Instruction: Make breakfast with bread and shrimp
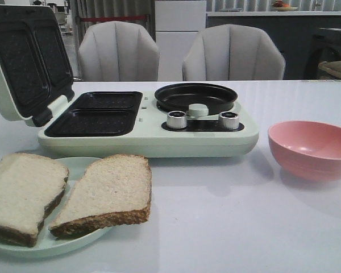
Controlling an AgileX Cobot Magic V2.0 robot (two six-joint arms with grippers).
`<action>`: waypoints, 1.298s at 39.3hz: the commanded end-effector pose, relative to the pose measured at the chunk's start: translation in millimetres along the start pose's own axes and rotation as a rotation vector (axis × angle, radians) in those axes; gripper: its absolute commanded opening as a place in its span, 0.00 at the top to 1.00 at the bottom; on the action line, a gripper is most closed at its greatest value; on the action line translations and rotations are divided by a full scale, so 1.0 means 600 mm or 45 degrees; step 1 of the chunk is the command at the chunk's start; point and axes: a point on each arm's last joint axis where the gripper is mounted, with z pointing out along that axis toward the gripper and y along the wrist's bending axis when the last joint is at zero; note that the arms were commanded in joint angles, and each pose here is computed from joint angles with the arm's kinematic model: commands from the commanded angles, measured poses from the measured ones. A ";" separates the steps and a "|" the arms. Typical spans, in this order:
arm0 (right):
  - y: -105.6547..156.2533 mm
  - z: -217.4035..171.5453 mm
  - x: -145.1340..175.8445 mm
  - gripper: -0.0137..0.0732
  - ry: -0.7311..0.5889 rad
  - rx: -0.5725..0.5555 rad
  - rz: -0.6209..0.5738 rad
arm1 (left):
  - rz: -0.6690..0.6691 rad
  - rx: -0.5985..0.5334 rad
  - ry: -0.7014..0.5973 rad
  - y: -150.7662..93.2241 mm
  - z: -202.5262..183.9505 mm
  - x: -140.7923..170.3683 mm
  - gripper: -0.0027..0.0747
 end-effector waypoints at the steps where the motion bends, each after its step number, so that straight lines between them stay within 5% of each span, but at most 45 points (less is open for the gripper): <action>1: 0.000 -0.005 -0.026 0.67 -0.165 0.007 -0.028 | 0.004 -0.021 0.145 0.001 0.023 -0.028 0.82; 25: 0.000 -0.005 -0.026 0.67 -0.165 0.007 -0.028 | -0.024 -0.035 0.339 0.002 0.043 -0.015 0.79; 28: 0.000 -0.005 -0.026 0.67 -0.165 0.007 -0.028 | -0.013 -0.037 0.344 0.002 0.043 -0.015 0.71; 37: 0.000 -0.005 -0.026 0.67 -0.165 0.007 -0.028 | 0.016 -0.039 0.343 0.003 0.043 -0.015 0.23; 51: 0.000 -0.005 -0.026 0.67 -0.165 0.007 -0.028 | -0.051 -0.025 0.386 0.000 0.042 -0.011 0.21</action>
